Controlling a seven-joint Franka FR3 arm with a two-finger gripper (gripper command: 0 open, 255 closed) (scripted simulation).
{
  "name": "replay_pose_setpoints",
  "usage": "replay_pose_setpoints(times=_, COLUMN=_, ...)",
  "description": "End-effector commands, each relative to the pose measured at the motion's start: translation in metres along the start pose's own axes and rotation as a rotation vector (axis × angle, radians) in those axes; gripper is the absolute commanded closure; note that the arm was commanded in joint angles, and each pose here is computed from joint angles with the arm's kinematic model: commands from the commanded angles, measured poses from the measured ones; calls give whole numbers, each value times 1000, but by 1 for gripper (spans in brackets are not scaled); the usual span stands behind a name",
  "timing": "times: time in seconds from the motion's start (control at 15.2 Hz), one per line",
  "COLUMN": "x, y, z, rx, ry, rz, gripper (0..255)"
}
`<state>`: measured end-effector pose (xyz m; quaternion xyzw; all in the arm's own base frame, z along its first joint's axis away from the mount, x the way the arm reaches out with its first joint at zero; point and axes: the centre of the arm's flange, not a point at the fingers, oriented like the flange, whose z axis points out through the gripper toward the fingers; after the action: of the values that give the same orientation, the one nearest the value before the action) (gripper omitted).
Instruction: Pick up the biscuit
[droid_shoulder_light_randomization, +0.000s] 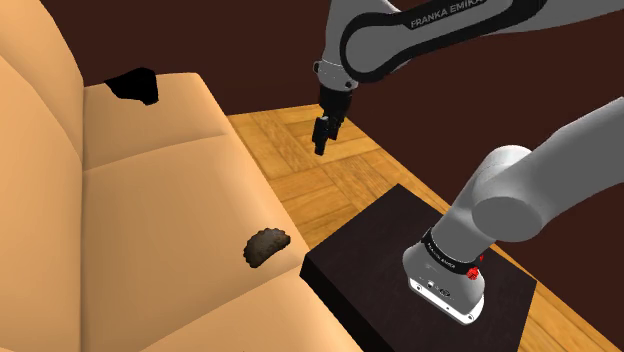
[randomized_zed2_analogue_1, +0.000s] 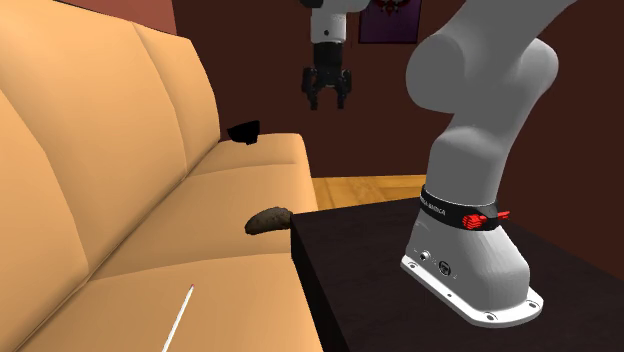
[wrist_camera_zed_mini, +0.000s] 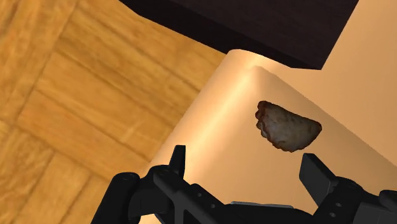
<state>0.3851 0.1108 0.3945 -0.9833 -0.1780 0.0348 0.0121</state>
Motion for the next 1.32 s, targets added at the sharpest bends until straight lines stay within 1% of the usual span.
replay_pose_setpoints(times=0.0, x=14, y=-11, z=22, rx=-15, ry=-13, rz=-62, gripper=0)
replay_pose_setpoints(times=0.66, x=55, y=-77, z=140, rx=-89, ry=-84, rz=-362, gripper=0)
replay_pose_setpoints(times=1.25, x=67, y=-135, z=251, rx=-156, ry=-148, rz=-632, gripper=0)
